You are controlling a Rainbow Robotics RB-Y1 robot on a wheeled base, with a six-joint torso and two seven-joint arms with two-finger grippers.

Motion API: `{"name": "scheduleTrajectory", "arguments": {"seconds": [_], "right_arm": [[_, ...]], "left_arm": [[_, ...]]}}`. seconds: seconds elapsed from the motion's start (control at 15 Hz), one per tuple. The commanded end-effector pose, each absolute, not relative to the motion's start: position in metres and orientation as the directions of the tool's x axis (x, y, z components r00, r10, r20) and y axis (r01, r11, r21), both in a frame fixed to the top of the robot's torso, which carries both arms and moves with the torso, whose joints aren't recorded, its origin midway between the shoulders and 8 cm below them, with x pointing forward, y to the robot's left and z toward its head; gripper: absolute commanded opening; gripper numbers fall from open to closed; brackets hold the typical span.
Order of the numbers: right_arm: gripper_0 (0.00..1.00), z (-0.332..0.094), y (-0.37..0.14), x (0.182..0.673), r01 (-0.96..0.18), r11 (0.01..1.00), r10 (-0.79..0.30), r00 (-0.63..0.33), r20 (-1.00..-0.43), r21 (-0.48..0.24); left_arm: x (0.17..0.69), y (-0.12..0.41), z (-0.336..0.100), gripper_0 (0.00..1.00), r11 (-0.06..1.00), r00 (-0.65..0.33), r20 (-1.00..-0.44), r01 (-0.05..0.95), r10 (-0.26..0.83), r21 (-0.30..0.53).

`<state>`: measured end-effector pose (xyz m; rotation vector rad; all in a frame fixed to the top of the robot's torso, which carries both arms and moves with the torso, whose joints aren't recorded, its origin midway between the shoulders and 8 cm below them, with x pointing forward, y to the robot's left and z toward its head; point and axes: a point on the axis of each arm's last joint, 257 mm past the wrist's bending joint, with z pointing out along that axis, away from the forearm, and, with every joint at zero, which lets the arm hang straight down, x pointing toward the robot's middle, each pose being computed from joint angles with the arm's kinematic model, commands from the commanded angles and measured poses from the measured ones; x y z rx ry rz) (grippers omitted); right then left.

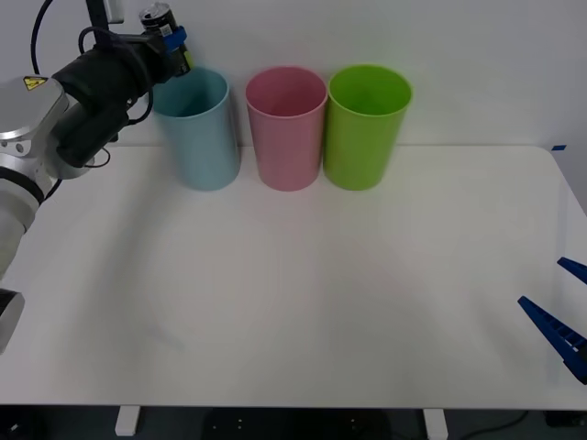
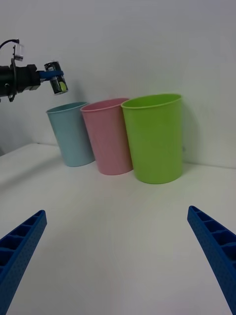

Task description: Grasp the object on the table and drop it into the matching bin: aluminum can to the light blue bin, PET bottle to the pink bin.

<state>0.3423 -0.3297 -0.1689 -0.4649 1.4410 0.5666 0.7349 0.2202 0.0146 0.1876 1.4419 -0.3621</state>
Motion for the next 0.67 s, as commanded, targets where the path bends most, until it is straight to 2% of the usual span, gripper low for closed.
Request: {"name": "scheduleTrajectory", "arguments": {"seconds": [0.07, 0.33, 0.53, 0.6, 0.67], "right_arm": [[1.0, -0.1689, -0.3297, 0.3423, -0.618, 0.785, 0.082, 0.041, -0.996, 0.039], [1.0, -0.1689, -0.3297, 0.3423, -0.618, 0.785, 0.082, 0.041, -0.996, 0.039], [1.0, -0.1689, -0.3297, 0.3423, -0.618, 0.785, 0.082, 0.041, -0.996, 0.039], [1.0, -0.1689, -0.3297, 0.3423, -0.618, 0.785, 0.082, 0.041, -0.996, 0.039], [1.0, -0.1689, -0.3297, 0.3423, -0.618, 0.785, 0.082, 0.041, -0.996, 0.039]], "left_arm": [[0.744, 0.2104, 0.0146, 0.01, 0.939, 0.082, -0.99, 0.334, -0.118, -0.085], [0.7446, 0.2057, 0.0107, 0.01, 0.941, 0.082, -0.99, 0.329, -0.11, -0.077], [0.7446, 0.2057, 0.0107, 0.05, 0.942, 0.084, -0.991, 0.328, -0.106, -0.073], [0.7446, 0.2056, 0.0117, 0.13, 0.941, 0.085, -0.99, 0.329, -0.111, -0.077], [0.7448, 0.206, 0.0127, 0.44, 0.941, 0.085, -0.989, 0.328, -0.12, -0.086]]}}
